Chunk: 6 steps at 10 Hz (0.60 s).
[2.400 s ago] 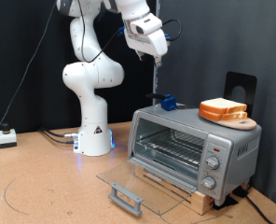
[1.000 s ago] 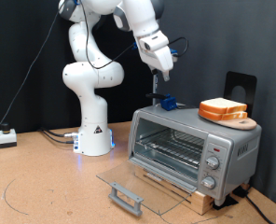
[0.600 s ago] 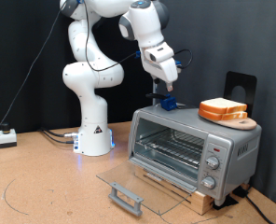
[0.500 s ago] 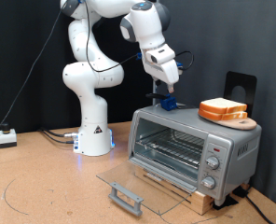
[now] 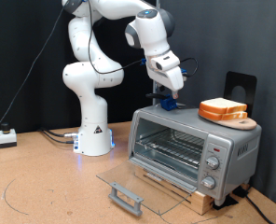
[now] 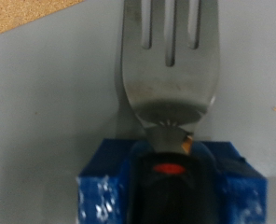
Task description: Make a piece of toast with the oven
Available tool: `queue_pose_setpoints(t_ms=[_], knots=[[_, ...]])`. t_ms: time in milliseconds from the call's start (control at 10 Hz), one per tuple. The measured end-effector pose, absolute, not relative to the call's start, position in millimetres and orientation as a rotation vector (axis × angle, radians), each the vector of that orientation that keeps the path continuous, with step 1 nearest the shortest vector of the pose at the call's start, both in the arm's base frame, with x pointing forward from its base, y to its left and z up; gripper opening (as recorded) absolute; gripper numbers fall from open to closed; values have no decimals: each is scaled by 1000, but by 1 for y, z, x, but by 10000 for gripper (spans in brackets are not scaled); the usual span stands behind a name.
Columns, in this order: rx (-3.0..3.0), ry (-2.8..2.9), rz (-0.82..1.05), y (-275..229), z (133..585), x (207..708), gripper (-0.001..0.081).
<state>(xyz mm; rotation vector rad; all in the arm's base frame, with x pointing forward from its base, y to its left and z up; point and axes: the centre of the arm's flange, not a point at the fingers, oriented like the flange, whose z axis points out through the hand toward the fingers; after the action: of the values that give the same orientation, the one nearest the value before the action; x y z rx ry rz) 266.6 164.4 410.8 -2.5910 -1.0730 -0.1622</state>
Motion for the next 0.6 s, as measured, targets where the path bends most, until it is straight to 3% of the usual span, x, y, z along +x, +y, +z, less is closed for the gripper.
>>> queue_pose_setpoints(t_ms=[600], knots=[[-2606, -1103, -231, 176, 392, 261, 809]])
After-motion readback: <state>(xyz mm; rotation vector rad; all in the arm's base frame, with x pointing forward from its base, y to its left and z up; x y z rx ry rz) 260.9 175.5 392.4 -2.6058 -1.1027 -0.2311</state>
